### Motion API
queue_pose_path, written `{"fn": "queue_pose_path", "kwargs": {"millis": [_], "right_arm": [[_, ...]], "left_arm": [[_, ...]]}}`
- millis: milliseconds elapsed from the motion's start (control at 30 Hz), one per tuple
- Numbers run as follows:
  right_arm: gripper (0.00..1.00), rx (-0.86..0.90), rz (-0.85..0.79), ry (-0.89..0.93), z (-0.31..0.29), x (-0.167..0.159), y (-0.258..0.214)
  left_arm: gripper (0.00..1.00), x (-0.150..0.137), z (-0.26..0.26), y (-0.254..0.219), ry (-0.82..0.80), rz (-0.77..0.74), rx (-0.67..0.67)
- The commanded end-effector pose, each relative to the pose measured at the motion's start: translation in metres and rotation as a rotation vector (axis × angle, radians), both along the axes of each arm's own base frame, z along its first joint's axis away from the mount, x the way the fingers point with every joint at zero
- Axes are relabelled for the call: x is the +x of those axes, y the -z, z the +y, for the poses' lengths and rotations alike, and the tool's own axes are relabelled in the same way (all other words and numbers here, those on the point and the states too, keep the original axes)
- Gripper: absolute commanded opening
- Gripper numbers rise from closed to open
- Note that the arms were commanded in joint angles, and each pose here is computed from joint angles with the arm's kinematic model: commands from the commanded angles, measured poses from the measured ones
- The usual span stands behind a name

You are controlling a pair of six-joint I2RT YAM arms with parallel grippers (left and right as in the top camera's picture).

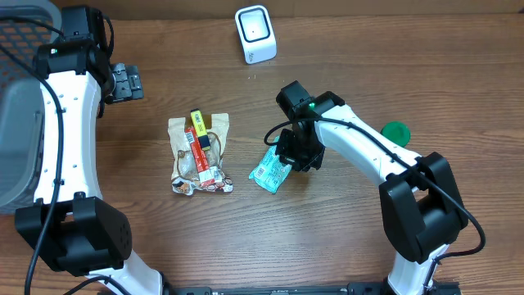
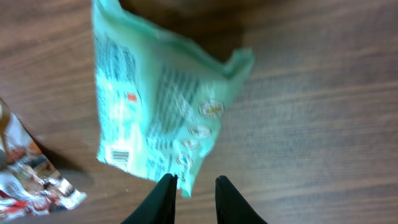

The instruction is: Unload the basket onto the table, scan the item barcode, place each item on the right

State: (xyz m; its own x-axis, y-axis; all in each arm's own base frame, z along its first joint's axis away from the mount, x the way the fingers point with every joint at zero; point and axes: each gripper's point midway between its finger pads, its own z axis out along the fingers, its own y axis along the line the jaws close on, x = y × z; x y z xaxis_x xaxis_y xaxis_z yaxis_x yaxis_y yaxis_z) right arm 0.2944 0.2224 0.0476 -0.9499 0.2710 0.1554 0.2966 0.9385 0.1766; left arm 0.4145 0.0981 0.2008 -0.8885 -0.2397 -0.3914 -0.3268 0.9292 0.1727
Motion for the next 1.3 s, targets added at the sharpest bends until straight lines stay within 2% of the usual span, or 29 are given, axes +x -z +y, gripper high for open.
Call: {"fn": "queue_pose_path", "kwargs": {"millis": [0, 300, 467, 600, 800, 900, 1000, 1133, 1267], "right_arm": [[0.22, 0.022, 0.018, -0.052, 0.015, -0.015, -0.001], [0.22, -0.031, -0.028, -0.104, 0.033, -0.037, 0.023], [0.22, -0.003, -0.064, -0.114, 0.041, -0.033, 0.029], [0.25, 0.018, -0.098, -0.139, 0.039, -0.014, 0.011], [0.30, 0.010, -0.109, -0.112, 0.001, 0.023, -0.030], [0.30, 0.002, -0.102, -0.068, -0.019, 0.034, -0.029], [0.36, -0.003, -0.097, -0.034, -0.036, 0.041, -0.027], [0.36, -0.003, -0.103, -0.003, -0.050, 0.049, -0.027], [0.36, -0.001, -0.117, -0.040, -0.053, 0.052, -0.027]], "left_arm": [[1.00, 0.003, 0.000, -0.007, 0.019, -0.017, 0.015], [1.00, 0.003, 0.000, -0.007, 0.019, -0.016, 0.014], [1.00, 0.003, 0.000, -0.007, 0.019, -0.017, 0.015], [1.00, 0.003, 0.000, -0.007, 0.019, -0.017, 0.015], [0.99, 0.003, 0.000, -0.007, 0.019, -0.017, 0.015], [1.00, 0.003, -0.001, -0.007, 0.019, -0.016, 0.014], [1.00, 0.003, -0.001, -0.007, 0.020, -0.016, 0.014], [0.99, 0.003, -0.001, -0.007, 0.020, -0.016, 0.014], [1.00, 0.004, -0.001, -0.007, 0.020, -0.017, 0.015]]}}
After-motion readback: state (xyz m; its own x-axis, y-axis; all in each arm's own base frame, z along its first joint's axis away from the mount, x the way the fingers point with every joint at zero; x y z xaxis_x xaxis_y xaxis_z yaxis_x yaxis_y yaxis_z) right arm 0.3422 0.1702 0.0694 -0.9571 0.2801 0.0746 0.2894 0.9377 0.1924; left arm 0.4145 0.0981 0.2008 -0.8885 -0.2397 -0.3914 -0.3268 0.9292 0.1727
